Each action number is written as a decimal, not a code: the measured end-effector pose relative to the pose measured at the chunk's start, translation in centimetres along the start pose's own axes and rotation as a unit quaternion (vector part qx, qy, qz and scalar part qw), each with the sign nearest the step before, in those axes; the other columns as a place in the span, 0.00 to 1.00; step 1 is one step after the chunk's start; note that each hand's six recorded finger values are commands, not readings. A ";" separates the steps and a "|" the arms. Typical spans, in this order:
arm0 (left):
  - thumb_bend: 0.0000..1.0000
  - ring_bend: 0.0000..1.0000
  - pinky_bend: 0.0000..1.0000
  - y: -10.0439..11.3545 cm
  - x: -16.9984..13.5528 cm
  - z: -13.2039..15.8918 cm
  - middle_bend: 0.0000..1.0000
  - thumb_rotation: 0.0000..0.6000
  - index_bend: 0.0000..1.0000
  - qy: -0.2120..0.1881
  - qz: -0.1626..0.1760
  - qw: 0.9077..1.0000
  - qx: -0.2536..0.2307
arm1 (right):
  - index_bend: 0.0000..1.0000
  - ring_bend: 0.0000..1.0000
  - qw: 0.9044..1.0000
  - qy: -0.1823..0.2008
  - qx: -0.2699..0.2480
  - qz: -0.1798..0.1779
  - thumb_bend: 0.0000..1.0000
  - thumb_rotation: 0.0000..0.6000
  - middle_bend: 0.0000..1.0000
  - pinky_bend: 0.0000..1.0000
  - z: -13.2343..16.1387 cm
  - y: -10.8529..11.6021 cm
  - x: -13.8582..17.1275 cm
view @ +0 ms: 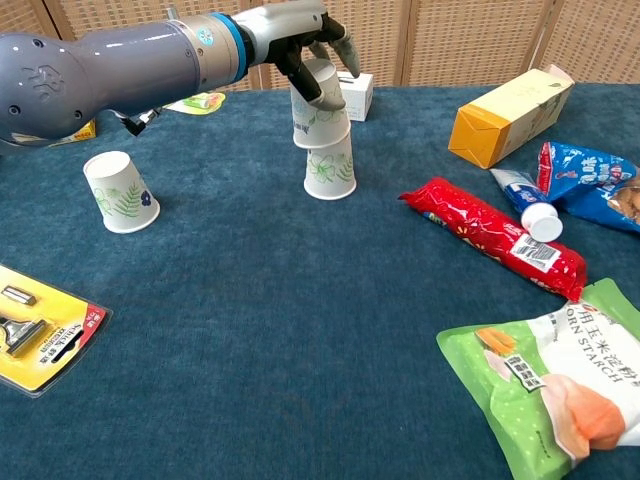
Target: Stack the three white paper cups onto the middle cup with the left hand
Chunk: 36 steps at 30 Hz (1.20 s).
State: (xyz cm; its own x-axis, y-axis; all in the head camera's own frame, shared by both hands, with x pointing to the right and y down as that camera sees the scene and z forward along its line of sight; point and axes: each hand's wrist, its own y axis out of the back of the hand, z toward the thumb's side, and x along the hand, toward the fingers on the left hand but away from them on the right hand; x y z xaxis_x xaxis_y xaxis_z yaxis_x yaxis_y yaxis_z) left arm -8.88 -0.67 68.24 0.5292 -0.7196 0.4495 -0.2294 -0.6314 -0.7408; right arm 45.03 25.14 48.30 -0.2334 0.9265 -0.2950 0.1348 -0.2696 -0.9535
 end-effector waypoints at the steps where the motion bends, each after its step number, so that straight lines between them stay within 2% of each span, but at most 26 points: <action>1: 0.35 0.26 0.50 0.0 0.1 0.0 0.23 1.00 0.33 0.001 0.001 1.000 -0.001 | 0.00 0.00 1.000 0.000 -0.001 0.000 0.28 0.98 0.08 0.33 0.0 0.0 0.0; 23: 0.35 0.22 0.47 -1.1 0.8 -0.1 0.22 1.00 0.31 0.004 -0.012 1.000 -0.006 | 0.00 0.00 1.000 -0.001 -0.010 0.006 0.28 0.98 0.08 0.33 0.0 0.0 0.0; 26: 0.35 0.11 0.39 -1.5 0.8 -0.2 0.16 1.00 0.24 0.006 -0.020 1.000 -0.002 | 0.00 0.00 1.000 -0.002 -0.012 0.006 0.28 0.98 0.08 0.33 0.0 0.0 0.1; 28: 0.35 0.01 0.21 -1.8 0.8 -0.3 0.05 1.00 0.11 0.007 -0.029 1.000 0.001 | 0.00 0.00 1.000 -0.003 -0.012 0.006 0.28 0.98 0.08 0.33 -0.1 0.1 0.1; 31: 0.35 0.00 0.04 -2.2 0.6 -0.6 0.00 1.00 0.00 0.009 -0.047 0.999 0.010 | 0.00 0.00 1.000 -0.003 -0.014 0.006 0.28 0.98 0.08 0.33 -0.1 0.0 0.2; 36: 0.35 0.00 0.00 -2.1 0.3 -0.4 0.00 1.00 0.00 0.005 -0.052 0.999 0.013 | 0.00 0.00 1.000 0.000 -0.015 0.006 0.28 0.98 0.08 0.33 0.0 0.1 0.1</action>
State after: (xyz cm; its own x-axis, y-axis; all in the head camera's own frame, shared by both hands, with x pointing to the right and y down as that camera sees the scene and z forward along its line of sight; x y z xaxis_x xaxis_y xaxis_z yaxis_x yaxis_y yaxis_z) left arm -8.60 0.34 70.08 0.5402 -0.6541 0.5294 -0.1528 -0.6949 -0.7026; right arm 45.02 25.24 48.20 -0.2319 0.9233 -0.3061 0.1659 -0.2725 -0.9477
